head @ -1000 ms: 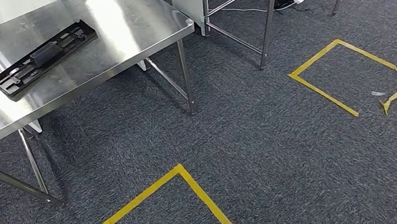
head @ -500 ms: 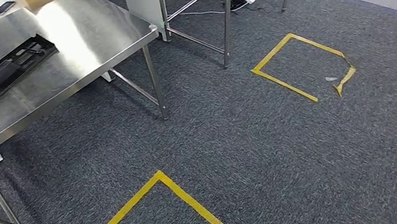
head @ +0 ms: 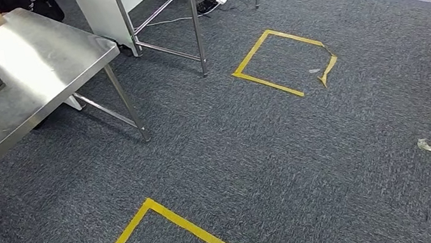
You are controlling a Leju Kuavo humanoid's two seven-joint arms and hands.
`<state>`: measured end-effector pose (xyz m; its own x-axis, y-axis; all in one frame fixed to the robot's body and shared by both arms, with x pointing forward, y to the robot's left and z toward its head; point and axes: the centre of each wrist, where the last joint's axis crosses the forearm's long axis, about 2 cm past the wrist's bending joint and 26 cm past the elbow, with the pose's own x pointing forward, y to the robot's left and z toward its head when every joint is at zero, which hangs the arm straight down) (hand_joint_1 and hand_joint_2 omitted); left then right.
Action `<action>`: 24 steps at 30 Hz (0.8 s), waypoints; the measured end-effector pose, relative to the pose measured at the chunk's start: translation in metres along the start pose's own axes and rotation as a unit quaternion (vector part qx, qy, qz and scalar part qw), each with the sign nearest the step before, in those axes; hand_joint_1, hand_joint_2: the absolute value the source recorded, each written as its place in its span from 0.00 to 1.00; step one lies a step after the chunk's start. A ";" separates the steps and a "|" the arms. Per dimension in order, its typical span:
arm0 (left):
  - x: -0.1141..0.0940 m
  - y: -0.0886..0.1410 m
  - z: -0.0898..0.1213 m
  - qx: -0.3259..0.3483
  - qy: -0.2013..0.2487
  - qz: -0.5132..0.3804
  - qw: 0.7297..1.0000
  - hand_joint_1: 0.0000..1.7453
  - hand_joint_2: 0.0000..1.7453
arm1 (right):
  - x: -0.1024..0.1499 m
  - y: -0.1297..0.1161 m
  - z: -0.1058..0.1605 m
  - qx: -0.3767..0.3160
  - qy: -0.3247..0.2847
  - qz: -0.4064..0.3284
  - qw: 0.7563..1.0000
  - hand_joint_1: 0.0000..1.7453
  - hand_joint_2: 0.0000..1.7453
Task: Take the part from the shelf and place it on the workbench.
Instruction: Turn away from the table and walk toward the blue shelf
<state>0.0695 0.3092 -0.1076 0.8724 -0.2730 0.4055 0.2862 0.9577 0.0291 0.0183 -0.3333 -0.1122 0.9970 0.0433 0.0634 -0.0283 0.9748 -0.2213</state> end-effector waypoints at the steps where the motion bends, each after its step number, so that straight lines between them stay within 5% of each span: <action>1: -0.001 0.001 0.000 0.000 0.000 0.001 1.000 0.00 0.00 | 0.000 0.000 0.000 0.000 0.001 0.000 1.000 0.00 0.00; 24: -0.010 -0.008 0.003 -0.001 -0.020 0.044 0.999 0.00 0.00 | 0.006 -0.001 0.000 0.021 -0.015 0.009 1.000 0.00 0.00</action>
<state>0.0573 0.3046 -0.1096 0.8774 -0.1835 0.4433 0.2099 0.9777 -0.0108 0.0245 -0.3340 -0.1118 0.9938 0.0659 0.0891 -0.0489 0.9823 -0.1810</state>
